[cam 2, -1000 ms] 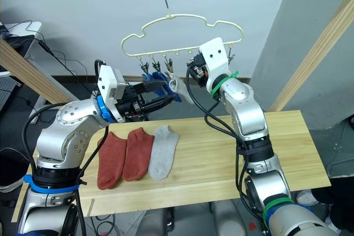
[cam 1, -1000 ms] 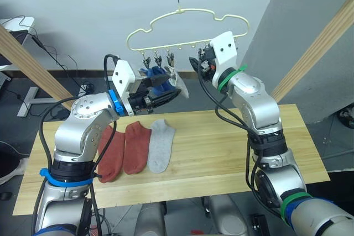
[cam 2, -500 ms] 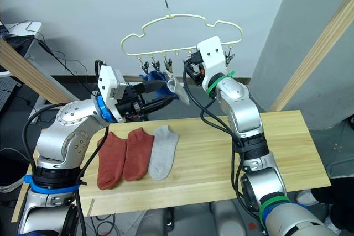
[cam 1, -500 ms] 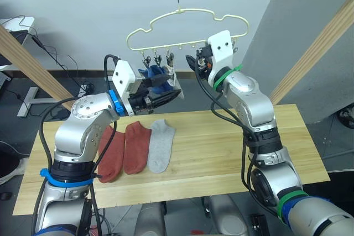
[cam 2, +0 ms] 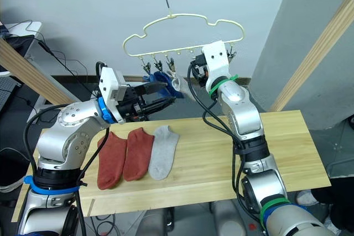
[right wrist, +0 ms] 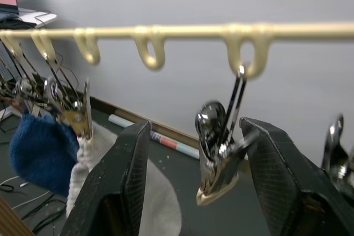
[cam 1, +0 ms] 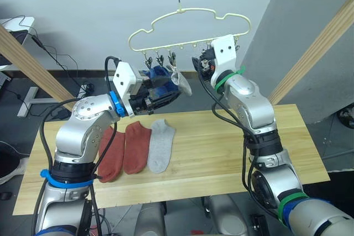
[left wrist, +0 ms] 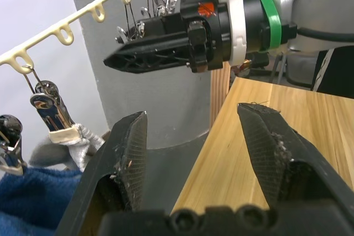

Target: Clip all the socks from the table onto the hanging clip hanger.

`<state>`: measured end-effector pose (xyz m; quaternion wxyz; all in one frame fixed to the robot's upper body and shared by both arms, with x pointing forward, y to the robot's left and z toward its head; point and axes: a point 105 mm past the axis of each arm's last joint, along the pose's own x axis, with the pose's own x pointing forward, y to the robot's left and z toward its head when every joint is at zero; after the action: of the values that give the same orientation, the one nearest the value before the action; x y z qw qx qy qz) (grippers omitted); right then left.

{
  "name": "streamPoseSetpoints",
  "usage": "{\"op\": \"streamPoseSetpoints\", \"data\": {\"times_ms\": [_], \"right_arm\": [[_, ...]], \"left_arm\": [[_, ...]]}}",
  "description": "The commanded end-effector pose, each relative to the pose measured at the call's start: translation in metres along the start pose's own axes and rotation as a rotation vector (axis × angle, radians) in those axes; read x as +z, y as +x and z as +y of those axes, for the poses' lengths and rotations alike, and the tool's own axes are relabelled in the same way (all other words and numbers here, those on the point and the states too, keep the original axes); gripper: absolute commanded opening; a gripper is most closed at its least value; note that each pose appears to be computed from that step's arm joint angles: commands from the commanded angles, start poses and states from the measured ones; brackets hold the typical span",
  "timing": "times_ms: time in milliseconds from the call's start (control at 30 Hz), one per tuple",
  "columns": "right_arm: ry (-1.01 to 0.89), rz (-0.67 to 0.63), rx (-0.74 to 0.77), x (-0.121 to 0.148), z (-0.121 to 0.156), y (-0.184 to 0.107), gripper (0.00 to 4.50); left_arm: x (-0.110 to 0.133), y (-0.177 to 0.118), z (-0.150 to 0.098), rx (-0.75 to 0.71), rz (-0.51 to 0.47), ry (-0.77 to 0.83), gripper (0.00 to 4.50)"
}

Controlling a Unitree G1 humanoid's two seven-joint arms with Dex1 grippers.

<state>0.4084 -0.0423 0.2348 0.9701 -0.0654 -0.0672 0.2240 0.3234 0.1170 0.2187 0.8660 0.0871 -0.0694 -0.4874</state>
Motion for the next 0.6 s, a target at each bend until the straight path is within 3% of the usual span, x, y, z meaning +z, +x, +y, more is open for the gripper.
{"op": "streamPoseSetpoints", "data": {"times_ms": [33, 600], "right_arm": [[-0.01, -0.072, -0.015, 0.0193, 0.0002, -0.0039, 2.65], [0.035, -0.053, -0.028, 0.0148, -0.001, -0.0044, 2.65]], "left_arm": [[0.0089, 0.001, -0.0068, -0.022, -0.028, 0.028, 2.86], [0.0066, 0.002, -0.008, -0.023, -0.027, 0.023, 2.86]]}}
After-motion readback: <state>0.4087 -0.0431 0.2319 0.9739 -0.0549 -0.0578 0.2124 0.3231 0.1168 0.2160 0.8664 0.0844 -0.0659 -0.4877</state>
